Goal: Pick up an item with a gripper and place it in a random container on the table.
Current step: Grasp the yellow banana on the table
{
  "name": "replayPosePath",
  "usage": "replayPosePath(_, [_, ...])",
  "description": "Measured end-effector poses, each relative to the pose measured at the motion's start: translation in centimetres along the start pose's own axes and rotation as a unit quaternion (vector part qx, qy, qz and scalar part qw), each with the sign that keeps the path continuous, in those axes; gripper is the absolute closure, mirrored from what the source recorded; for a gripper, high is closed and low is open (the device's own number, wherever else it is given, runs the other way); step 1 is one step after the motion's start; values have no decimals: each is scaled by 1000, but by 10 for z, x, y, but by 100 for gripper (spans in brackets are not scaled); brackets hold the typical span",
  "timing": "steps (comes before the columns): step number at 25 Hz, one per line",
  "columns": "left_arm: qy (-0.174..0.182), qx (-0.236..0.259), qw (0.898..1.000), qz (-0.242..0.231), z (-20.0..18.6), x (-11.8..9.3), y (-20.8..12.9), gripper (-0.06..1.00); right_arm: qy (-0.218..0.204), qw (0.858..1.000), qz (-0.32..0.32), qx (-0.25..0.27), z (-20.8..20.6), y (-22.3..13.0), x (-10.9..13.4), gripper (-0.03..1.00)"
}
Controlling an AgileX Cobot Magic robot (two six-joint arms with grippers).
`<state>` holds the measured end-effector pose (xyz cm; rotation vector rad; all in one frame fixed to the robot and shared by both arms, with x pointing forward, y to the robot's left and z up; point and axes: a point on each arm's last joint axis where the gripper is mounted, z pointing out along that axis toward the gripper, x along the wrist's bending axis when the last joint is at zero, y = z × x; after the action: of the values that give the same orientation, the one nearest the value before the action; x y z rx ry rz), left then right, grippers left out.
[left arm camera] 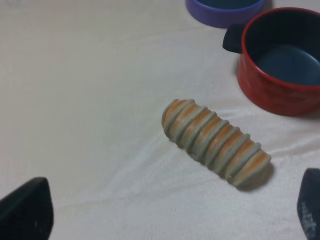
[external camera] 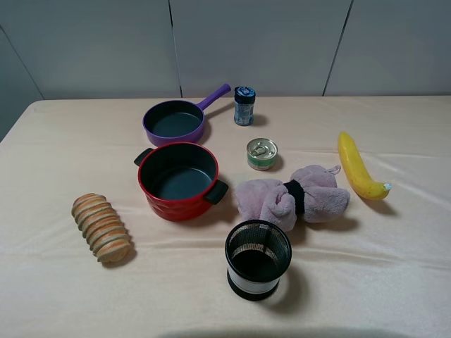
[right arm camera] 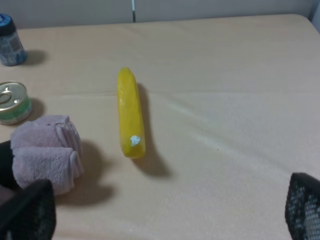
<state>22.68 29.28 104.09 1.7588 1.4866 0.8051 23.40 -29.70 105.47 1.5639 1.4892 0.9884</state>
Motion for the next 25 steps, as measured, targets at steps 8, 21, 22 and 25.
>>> replayPosePath(8, [0,0,1000,0,0,0,0,-5,0,1000,0,0,0,0,0,27])
replayPosePath(21, [0,0,1000,0,0,0,0,-5,0,999,2,33,6,22,1,27])
replayPosePath(22, [0,0,1000,0,0,0,0,-5,0,999,2,41,7,28,1,27])
replayPosePath(25, [0,0,1000,0,0,0,0,-5,0,999,2,55,11,37,1,27])
